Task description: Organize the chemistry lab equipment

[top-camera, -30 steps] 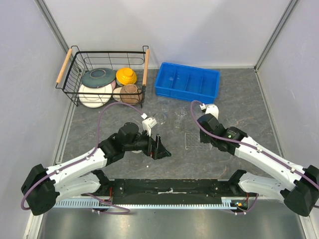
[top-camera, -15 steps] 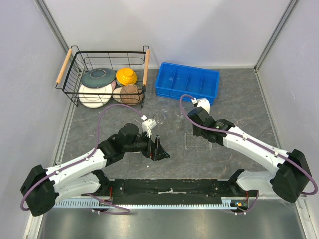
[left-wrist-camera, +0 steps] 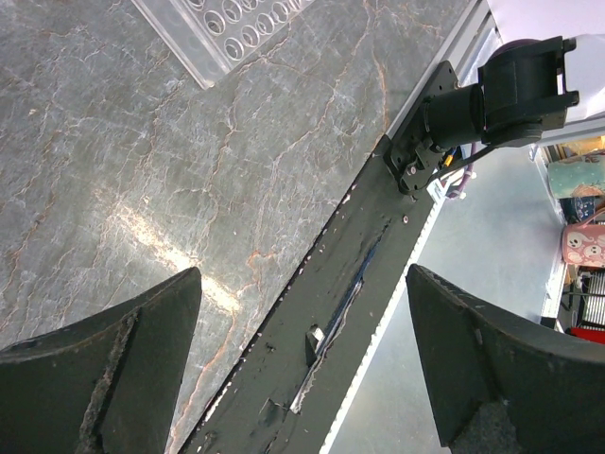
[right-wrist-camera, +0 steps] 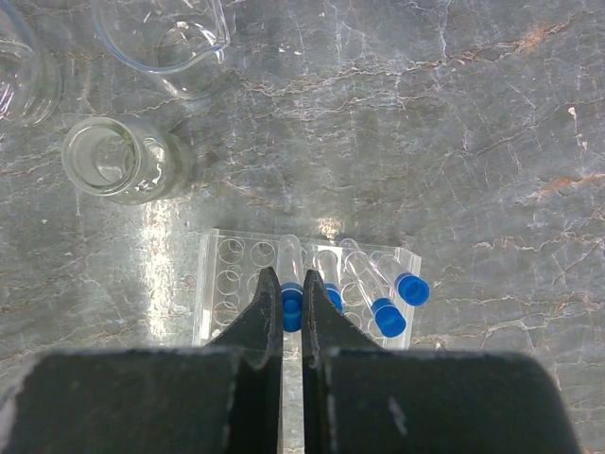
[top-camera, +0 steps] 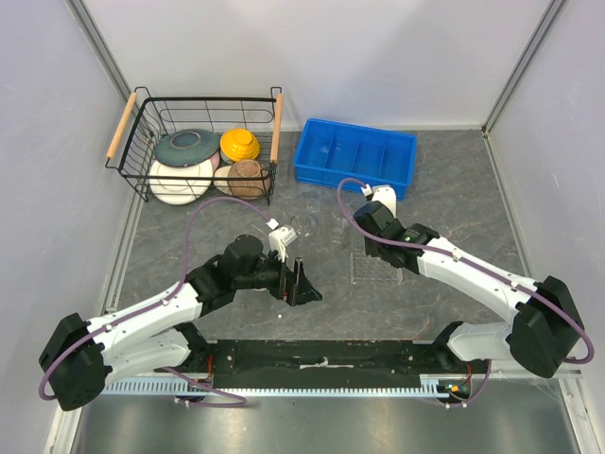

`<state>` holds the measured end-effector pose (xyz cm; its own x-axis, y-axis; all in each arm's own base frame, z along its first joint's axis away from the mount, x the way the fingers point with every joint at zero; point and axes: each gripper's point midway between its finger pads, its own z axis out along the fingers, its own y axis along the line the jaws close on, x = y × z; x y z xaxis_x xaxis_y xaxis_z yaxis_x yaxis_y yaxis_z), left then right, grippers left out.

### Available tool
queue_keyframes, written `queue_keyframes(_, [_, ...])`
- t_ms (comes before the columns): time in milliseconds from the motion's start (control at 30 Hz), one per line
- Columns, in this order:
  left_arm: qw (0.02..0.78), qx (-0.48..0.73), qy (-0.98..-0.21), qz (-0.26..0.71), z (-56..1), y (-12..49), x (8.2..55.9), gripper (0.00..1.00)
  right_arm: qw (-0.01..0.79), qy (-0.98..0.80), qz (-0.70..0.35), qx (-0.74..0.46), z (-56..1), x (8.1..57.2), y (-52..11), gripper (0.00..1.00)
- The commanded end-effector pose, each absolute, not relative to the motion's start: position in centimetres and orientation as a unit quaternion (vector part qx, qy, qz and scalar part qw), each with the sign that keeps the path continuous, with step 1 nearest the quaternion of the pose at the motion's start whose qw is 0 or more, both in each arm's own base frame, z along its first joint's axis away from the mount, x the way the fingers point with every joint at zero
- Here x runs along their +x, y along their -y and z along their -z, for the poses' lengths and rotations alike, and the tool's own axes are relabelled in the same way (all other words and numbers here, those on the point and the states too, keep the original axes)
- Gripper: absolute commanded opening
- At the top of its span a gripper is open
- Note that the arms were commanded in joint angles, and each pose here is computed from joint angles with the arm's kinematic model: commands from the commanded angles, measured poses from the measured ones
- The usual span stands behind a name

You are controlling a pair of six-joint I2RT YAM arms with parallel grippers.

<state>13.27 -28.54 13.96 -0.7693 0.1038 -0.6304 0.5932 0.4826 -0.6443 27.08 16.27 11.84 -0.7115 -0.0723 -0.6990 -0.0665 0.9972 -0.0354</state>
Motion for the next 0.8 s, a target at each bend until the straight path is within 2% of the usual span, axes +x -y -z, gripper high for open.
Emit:
queue_keyframes(0, [0.276, 0.222, -0.819, 0.452, -13.6, 28.3, 13.6, 0.94, 0.396, -0.918, 0.010, -0.028, -12.2, 28.1, -16.0, 0.00])
queue_keyframes(767, [0.273, 0.223, -0.820, 0.452, -13.5, 28.5, 13.6, 0.94, 0.373, -0.926, -0.012, -0.052, -11.7, 26.6, -15.8, 0.00])
